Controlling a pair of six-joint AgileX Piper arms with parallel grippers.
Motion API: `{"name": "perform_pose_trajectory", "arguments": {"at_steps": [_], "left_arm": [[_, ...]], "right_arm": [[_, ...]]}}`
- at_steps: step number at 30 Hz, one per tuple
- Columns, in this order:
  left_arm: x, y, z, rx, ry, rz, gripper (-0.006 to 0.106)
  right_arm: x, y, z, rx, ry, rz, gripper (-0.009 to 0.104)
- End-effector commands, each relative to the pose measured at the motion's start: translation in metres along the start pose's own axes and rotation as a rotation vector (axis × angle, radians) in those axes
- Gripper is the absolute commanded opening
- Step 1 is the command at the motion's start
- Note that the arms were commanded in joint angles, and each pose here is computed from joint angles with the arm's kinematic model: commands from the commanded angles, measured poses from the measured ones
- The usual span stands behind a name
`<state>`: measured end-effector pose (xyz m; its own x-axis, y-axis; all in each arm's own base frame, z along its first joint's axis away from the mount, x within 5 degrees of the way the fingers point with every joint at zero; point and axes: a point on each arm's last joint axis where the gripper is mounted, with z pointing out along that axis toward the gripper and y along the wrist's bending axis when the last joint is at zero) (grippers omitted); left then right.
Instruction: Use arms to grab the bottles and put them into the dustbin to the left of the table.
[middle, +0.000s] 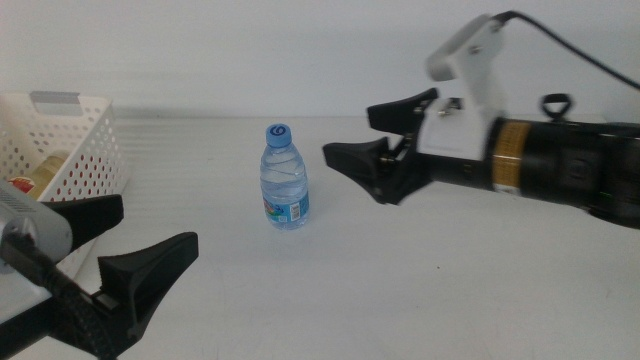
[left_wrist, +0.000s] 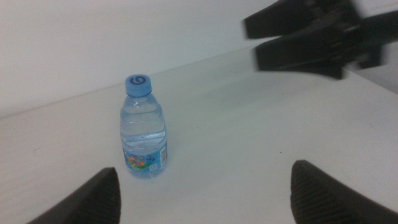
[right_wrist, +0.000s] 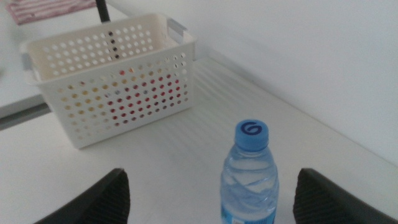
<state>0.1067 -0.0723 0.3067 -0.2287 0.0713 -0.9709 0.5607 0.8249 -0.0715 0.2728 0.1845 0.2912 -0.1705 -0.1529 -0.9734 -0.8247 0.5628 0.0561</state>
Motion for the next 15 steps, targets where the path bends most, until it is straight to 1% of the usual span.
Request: {"name": "perform_pose_trajectory", "arguments": {"at_steps": [1,4,7,8,12,14,15], "left_arm": [[-0.017,0.0,-0.003,-0.005,-0.106,-0.019,0.09],[-0.017,0.0,-0.003,-0.005,-0.106,-0.019,0.09],[-0.017,0.0,-0.003,-0.005,-0.106,-0.019,0.09],[-0.017,0.0,-0.003,-0.005,-0.106,-0.019,0.09],[-0.017,0.0,-0.003,-0.005,-0.106,-0.019,0.09],[-0.017,0.0,-0.003,-0.005,-0.106,-0.019,0.09],[-0.017,0.0,-0.003,-0.005,-0.106,-0.019,0.09]], "right_arm": [[-0.023,0.012,-0.025,-0.008,-0.066,-0.007,0.074],[-0.02,0.021,-0.041,-0.004,-0.054,-0.003,0.072],[-0.015,0.026,-0.056,0.03,-0.122,0.111,0.071],[-0.013,0.028,-0.061,0.051,-0.15,0.13,0.071],[-0.004,0.035,-0.074,0.2,-0.156,0.074,0.071],[-0.003,0.039,-0.08,0.27,-0.129,0.058,0.071],[-0.003,0.042,-0.082,0.287,-0.119,0.058,0.071]]}}
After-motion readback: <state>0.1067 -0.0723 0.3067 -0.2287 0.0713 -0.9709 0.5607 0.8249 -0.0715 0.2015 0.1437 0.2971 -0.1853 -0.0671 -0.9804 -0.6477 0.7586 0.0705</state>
